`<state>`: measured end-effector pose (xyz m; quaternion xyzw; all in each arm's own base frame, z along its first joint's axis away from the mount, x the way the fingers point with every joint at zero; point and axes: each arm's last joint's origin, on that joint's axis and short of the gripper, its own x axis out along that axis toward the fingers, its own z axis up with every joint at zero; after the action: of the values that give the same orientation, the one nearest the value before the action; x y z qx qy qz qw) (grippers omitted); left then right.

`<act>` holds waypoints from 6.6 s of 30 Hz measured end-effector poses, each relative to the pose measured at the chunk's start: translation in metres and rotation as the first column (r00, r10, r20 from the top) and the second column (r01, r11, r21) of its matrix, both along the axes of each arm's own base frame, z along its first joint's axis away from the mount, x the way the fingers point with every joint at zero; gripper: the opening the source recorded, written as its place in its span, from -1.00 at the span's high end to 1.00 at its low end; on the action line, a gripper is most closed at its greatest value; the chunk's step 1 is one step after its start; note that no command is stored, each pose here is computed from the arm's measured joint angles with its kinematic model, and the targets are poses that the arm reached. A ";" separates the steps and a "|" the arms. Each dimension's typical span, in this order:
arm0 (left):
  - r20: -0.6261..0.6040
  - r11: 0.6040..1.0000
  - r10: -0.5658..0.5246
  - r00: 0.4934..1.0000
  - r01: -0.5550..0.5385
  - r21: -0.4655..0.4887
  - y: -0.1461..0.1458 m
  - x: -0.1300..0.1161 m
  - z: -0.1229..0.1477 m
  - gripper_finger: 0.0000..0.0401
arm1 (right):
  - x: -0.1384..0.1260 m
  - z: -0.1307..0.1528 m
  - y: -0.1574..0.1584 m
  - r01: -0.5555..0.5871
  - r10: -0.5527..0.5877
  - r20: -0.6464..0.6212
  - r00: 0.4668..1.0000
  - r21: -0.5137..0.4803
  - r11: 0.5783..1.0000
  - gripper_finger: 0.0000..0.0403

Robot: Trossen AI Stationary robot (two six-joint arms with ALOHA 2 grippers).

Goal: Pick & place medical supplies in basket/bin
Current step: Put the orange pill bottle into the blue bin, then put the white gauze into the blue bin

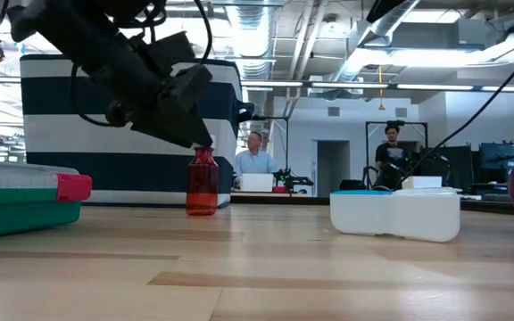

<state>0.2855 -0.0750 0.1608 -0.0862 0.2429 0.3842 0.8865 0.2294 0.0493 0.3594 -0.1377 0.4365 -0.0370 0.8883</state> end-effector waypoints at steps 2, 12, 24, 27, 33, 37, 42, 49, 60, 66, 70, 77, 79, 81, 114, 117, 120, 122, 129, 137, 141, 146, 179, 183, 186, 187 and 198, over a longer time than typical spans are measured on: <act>0.000 1.000 0.006 1.000 -0.006 0.000 0.002 0.000 0.000 -0.01 | 0.000 0.000 0.000 0.000 0.000 0.000 1.000 0.000 1.000 0.40; 0.002 1.000 0.027 1.000 -0.027 -0.014 0.013 0.005 0.001 -0.01 | 0.000 0.000 0.000 0.000 0.000 0.000 1.000 0.000 1.000 0.40; -0.037 0.999 -0.011 0.999 0.009 -0.037 0.026 0.010 0.001 0.40 | 0.000 0.000 0.000 0.000 0.000 0.000 1.000 0.000 1.000 0.40; -0.037 0.999 -0.008 0.999 0.007 -0.036 0.027 0.011 0.001 0.43 | 0.000 0.000 0.000 0.000 0.000 -0.003 1.000 -0.001 1.000 0.40; -0.047 0.996 -0.086 0.995 0.085 -0.024 0.019 0.016 0.015 0.45 | 0.000 0.000 0.000 0.000 0.000 -0.003 1.000 -0.001 1.000 0.40; 0.001 0.981 -0.184 0.983 0.183 0.069 0.004 0.023 0.063 0.45 | 0.000 0.000 0.000 0.001 -0.001 -0.003 1.000 -0.001 1.000 0.40; 0.045 0.951 -0.235 0.971 0.220 0.218 -0.005 0.016 0.156 0.45 | 0.000 0.000 0.000 0.001 -0.001 -0.002 1.000 0.000 1.000 0.40; 0.006 0.893 -0.008 1.000 0.005 0.449 0.024 -0.033 0.268 0.45 | 0.000 0.000 0.000 0.001 -0.001 -0.002 1.000 0.000 1.000 0.40; -0.317 0.890 0.456 0.832 -0.419 0.182 0.144 -0.109 0.235 0.45 | 0.000 0.000 0.000 0.007 -0.007 0.004 1.000 0.006 1.000 0.40; -0.427 0.847 0.527 0.735 -0.499 0.186 0.184 -0.109 0.187 0.31 | 0.003 0.002 0.001 0.007 -0.007 0.042 0.999 0.017 1.000 0.40; -0.351 0.891 0.439 0.827 -0.450 0.054 0.212 -0.098 0.156 0.15 | 0.004 0.003 0.001 0.007 -0.008 0.049 0.999 0.019 1.000 0.40; -0.213 0.916 0.375 0.902 -0.396 -0.066 0.239 -0.100 0.138 0.15 | 0.004 0.003 0.001 0.006 -0.007 0.049 0.999 0.019 1.000 0.40; -0.203 0.922 0.369 0.907 -0.386 -0.045 0.240 -0.101 0.149 0.17 | 0.004 0.003 0.001 0.006 -0.007 0.048 0.999 0.019 1.000 0.40; -0.156 0.931 0.355 0.922 -0.364 -0.030 0.236 -0.103 0.168 0.20 | 0.003 0.003 0.001 0.006 -0.007 0.046 0.999 0.019 1.000 0.40; 0.235 0.919 -0.394 0.888 0.389 0.068 0.060 -0.090 0.281 0.43 | 0.027 -0.095 0.160 -0.135 0.193 -0.217 0.957 0.258 0.957 0.40; 0.221 0.921 -0.389 0.895 0.385 0.059 0.055 -0.082 0.277 0.43 | 0.031 -0.130 0.181 -0.145 0.187 -0.266 0.946 0.170 0.975 0.40; 0.209 0.921 -0.387 0.898 0.389 0.035 0.051 -0.073 0.271 0.43 | 0.040 -0.154 0.202 -0.143 0.204 -0.256 0.945 0.235 0.961 0.40; 0.203 0.919 -0.390 0.898 0.394 0.021 0.047 -0.068 0.268 0.43 | 0.047 -0.164 0.215 -0.142 0.222 -0.227 0.948 0.324 0.935 0.40; 0.217 0.902 -0.427 0.878 0.431 0.030 0.037 -0.056 0.265 0.43 | 0.053 -0.187 0.228 -0.045 0.141 -0.258 0.956 0.344 0.938 0.40; 0.211 0.889 -0.455 0.865 0.454 0.057 0.033 -0.055 0.266 0.43 | 0.050 -0.199 0.236 0.032 0.067 -0.263 0.963 0.356 0.934 0.40; 0.207 0.888 -0.458 0.865 0.456 0.061 0.033 -0.055 0.266 0.43 | 0.050 -0.212 0.235 0.073 0.032 -0.307 0.951 0.323 0.943 0.40; 0.189 0.882 -0.470 0.862 0.464 0.078 0.033 -0.055 0.266 0.43 | 0.054 -0.224 0.235 0.091 0.013 -0.320 0.947 0.310 0.947 0.40; 0.276 0.870 -0.423 0.863 0.301 0.391 0.052 -0.114 0.351 0.43 | 0.145 0.002 -0.025 -0.121 0.295 0.622 0.725 -0.308 0.944 0.67; 0.286 0.876 -0.411 0.866 0.288 0.388 0.055 -0.124 0.353 0.43 | 0.169 -0.009 -0.114 -0.027 0.221 0.763 0.607 -0.258 0.966 0.67; 0.279 0.876 -0.408 0.870 0.287 0.386 0.056 -0.128 0.353 0.43 | 0.184 -0.038 -0.173 -0.060 0.116 0.799 0.591 -0.100 0.993 0.67; 0.277 0.877 -0.405 0.871 0.285 0.386 0.056 -0.128 0.353 0.43 | 0.189 -0.047 -0.189 -0.072 0.081 0.799 0.595 -0.047 0.996 0.67; 0.191 0.911 -0.323 0.927 0.250 0.327 0.058 -0.130 0.338 0.43 | 0.236 -0.073 -0.242 -0.117 -0.073 0.779 0.623 0.185 0.976 0.52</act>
<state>0.1551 -0.0169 0.4993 0.0386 0.0832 0.2676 0.9592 0.4650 -0.1929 0.2860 -0.0154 0.0073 -0.0341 0.9993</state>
